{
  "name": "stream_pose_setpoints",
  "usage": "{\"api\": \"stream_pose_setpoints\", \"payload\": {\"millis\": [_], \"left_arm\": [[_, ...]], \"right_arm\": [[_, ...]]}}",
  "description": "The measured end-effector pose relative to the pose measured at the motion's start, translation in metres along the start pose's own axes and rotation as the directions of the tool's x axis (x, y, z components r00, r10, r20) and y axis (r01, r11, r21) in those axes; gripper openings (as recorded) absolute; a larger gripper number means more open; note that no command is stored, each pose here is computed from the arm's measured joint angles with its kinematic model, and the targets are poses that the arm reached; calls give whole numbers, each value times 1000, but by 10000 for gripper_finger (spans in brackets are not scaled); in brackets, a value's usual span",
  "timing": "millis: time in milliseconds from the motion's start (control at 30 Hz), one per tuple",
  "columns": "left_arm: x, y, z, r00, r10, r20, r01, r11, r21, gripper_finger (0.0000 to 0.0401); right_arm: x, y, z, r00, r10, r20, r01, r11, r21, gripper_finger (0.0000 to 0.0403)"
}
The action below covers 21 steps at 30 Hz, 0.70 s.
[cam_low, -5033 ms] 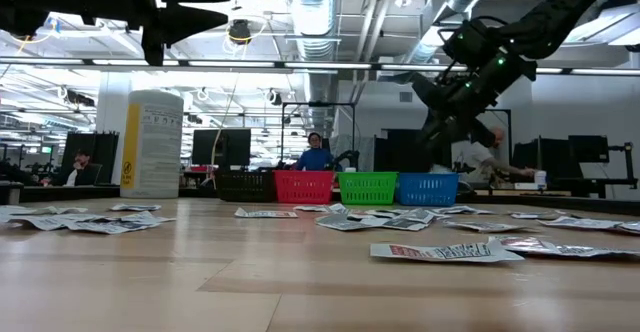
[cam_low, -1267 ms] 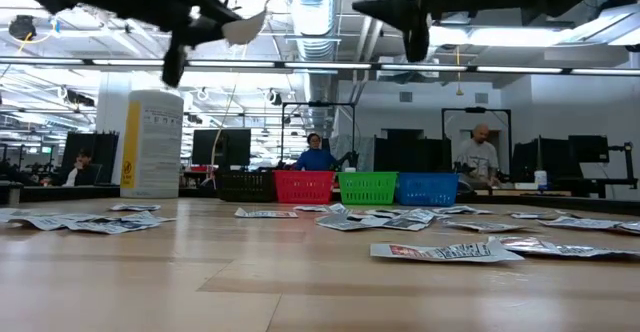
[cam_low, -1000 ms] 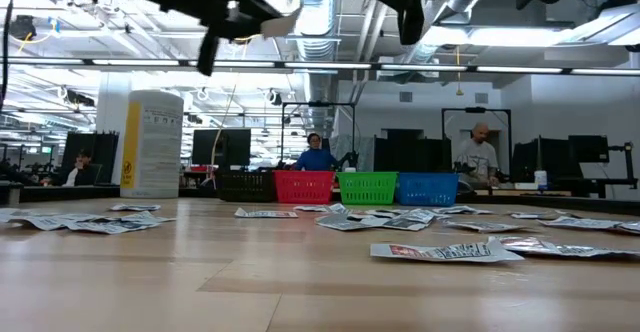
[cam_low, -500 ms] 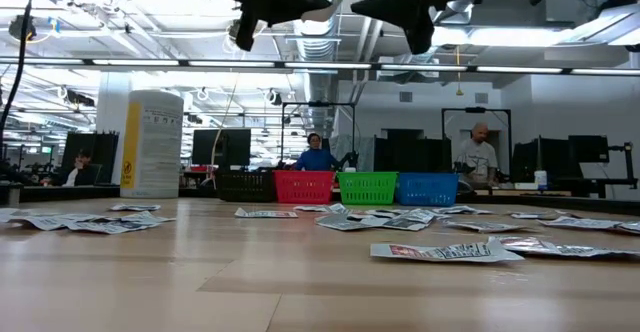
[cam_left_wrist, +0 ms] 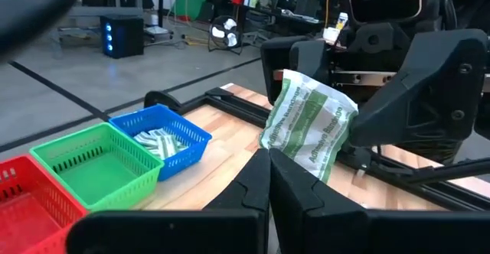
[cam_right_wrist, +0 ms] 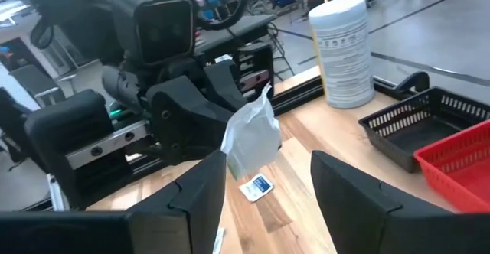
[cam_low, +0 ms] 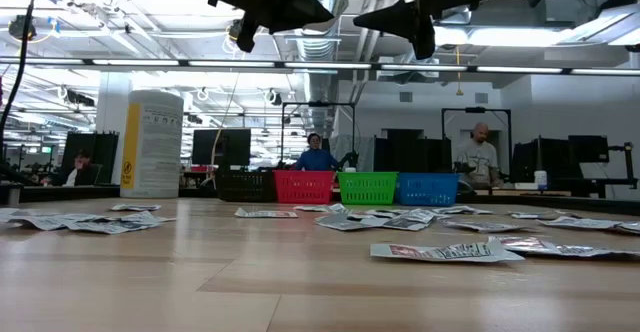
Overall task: Pick & Place First Aid Supplies
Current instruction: Put the bandage pack into the blue bin
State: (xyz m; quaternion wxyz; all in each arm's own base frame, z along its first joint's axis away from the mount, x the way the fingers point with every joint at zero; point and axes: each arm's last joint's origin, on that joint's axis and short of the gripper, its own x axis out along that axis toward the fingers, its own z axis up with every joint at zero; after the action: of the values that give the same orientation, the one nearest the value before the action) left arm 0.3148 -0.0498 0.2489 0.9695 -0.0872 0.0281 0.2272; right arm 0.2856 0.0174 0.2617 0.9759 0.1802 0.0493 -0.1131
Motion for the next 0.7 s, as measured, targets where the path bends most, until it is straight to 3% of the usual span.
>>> {"api": "stream_pose_setpoints", "payload": {"millis": [367,700], "left_arm": [[6,8,2,1000,15,0,-15,1000,-3,6],[7,9,2,1000,18,0,-18,1000,-3,6]], "right_arm": [[1,-4,3,1000,-11,20,10,1000,26,177],[1,-6,4,999,-41,30,40,999,26,219]]}}
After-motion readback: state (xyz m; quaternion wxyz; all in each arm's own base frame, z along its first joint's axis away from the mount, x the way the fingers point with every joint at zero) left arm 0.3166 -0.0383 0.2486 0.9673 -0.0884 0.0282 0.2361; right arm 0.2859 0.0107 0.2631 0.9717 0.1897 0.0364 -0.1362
